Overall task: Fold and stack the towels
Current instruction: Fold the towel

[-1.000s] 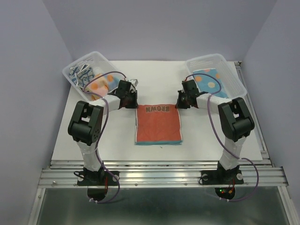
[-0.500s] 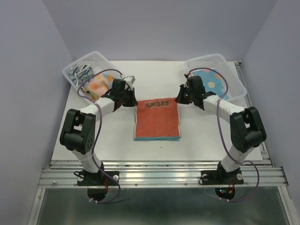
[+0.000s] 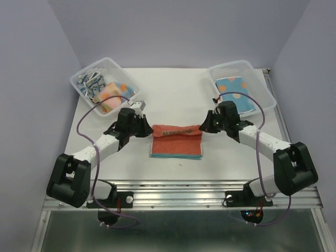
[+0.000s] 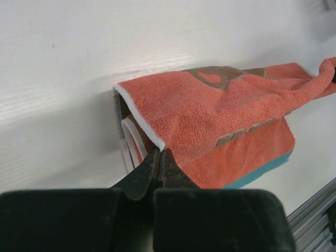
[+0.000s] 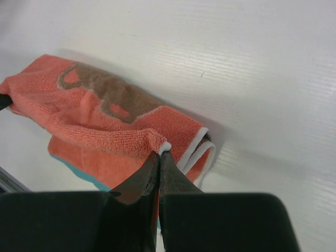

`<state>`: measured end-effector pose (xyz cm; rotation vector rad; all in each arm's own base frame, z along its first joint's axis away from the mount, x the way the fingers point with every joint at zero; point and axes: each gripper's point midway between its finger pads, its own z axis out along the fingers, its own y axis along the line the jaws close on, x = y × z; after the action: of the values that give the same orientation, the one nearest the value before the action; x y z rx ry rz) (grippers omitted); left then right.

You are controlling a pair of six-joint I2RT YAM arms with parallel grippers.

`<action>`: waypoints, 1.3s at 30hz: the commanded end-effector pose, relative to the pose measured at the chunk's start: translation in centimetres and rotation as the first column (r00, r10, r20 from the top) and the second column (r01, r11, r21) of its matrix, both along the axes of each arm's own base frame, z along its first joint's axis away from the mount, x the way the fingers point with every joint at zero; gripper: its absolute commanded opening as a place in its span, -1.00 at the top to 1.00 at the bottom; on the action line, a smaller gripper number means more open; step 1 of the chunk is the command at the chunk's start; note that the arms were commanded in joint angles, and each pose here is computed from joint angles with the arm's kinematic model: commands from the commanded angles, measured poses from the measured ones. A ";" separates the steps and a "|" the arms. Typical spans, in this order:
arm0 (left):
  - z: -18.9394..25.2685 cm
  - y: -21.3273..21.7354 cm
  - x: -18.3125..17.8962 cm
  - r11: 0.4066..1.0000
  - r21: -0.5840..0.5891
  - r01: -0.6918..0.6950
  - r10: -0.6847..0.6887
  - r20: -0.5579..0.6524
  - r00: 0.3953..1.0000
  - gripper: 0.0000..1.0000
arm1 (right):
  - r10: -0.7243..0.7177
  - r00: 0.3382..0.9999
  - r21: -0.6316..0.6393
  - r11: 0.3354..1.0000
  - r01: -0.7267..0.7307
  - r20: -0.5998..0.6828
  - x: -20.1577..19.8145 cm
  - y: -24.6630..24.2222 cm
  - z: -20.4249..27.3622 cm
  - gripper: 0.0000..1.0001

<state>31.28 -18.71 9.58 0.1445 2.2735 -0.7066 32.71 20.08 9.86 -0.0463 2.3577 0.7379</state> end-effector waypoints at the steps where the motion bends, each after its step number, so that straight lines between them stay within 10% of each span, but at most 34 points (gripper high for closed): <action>1: 0.8 0.7 -1.3 0.995 -0.062 -0.076 0.078 0.023 0.997 1.00 | 0.016 0.999 0.072 0.997 -0.018 0.030 -1.9 0.6 1.2 0.99; 28: -2.2 1.6 -7.4 0.971 -0.154 -0.180 0.169 -0.082 0.982 0.85 | 0.129 0.985 0.154 0.982 -0.111 -0.114 -12.0 0.4 -2.8 0.89; 34: -1.9 1.6 -9.5 0.951 -0.221 -0.217 0.193 -0.126 0.973 -0.37 | 0.201 0.961 0.226 0.962 -0.156 -0.192 -15.7 0.6 -3.2 -0.05; 36: -0.9 1.7 -10.2 0.938 -0.264 -0.223 0.201 -0.109 0.974 -0.50 | 0.199 0.961 0.220 0.963 -0.156 -0.192 -16.6 0.1 -2.8 -0.22; 39: 0.2 2.6 -10.3 0.915 -0.299 -0.270 0.259 -0.076 0.963 -0.98 | 0.180 0.971 0.206 0.968 -0.146 -0.156 -16.9 -0.5 -1.8 -0.99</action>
<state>20.99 -16.78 8.68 -0.2265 2.1915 -0.8994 17.22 19.85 6.92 -0.0720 2.4731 1.0668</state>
